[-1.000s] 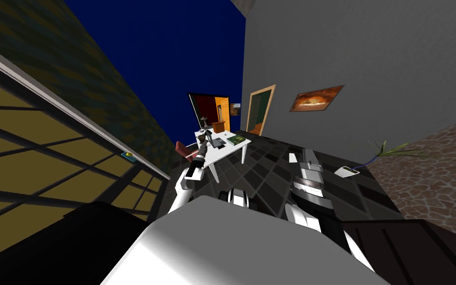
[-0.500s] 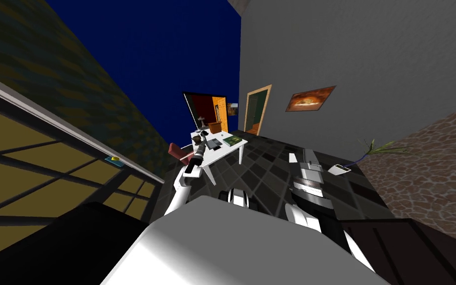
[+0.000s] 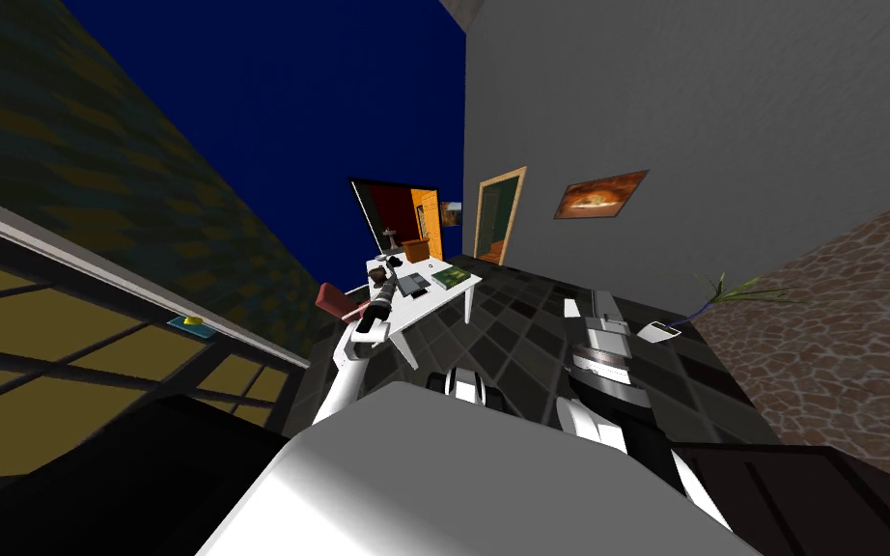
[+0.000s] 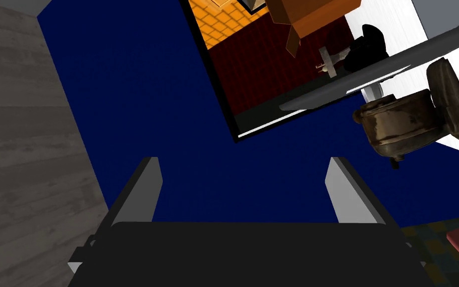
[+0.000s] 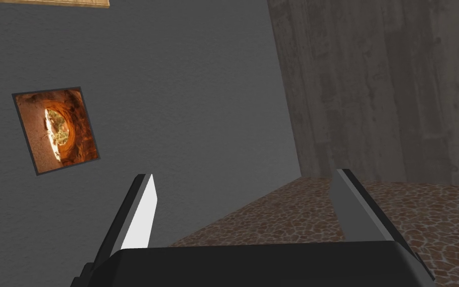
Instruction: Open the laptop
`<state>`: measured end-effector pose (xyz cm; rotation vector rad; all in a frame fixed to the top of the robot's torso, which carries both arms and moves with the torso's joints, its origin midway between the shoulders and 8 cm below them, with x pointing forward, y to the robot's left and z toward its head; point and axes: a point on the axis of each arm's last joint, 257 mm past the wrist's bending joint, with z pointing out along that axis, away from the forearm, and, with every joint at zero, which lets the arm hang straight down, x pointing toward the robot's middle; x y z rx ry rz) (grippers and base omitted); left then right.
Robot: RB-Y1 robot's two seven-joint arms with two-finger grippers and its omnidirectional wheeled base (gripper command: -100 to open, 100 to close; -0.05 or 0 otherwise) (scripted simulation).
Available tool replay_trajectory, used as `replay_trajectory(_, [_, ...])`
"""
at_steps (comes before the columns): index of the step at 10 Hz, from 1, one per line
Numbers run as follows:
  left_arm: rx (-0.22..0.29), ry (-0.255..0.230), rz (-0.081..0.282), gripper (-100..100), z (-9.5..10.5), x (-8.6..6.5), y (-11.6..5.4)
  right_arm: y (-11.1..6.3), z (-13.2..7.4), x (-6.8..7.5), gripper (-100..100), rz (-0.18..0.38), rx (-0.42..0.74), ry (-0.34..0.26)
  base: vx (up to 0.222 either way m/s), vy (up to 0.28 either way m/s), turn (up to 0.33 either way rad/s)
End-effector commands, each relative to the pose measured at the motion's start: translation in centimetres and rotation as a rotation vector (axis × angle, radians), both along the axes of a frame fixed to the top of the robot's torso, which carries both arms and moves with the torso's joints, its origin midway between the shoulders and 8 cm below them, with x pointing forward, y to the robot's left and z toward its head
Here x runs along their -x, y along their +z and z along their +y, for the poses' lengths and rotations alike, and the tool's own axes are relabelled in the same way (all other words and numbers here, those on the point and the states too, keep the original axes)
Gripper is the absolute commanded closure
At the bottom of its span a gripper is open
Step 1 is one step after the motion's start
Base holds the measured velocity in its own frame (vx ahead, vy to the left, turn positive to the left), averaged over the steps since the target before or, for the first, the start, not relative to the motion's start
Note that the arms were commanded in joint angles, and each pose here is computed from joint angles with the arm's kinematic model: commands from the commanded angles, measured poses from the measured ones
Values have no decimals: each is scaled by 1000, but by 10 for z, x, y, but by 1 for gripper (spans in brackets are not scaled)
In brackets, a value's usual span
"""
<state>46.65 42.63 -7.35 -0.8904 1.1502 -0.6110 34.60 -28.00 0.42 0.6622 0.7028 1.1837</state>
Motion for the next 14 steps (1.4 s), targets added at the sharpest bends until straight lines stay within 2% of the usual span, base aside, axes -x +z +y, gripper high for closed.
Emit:
replay_trajectory(1, [-15,71,65,-100,30,1,-8,0,0,0,0,0,0,0,158,36,-41])
replay_trajectory(5, [-32,166,138,-100,68,11,-13,0,0,0,0,0,0,0,133,42,-32])
replay_trajectory(10, [-44,258,202,-100,102,23,-13,0,0,0,0,0,0,0,104,31,-24])
replay_trajectory(14, [-43,262,203,-100,103,24,-11,0,0,0,0,0,0,0,59,19,-17])
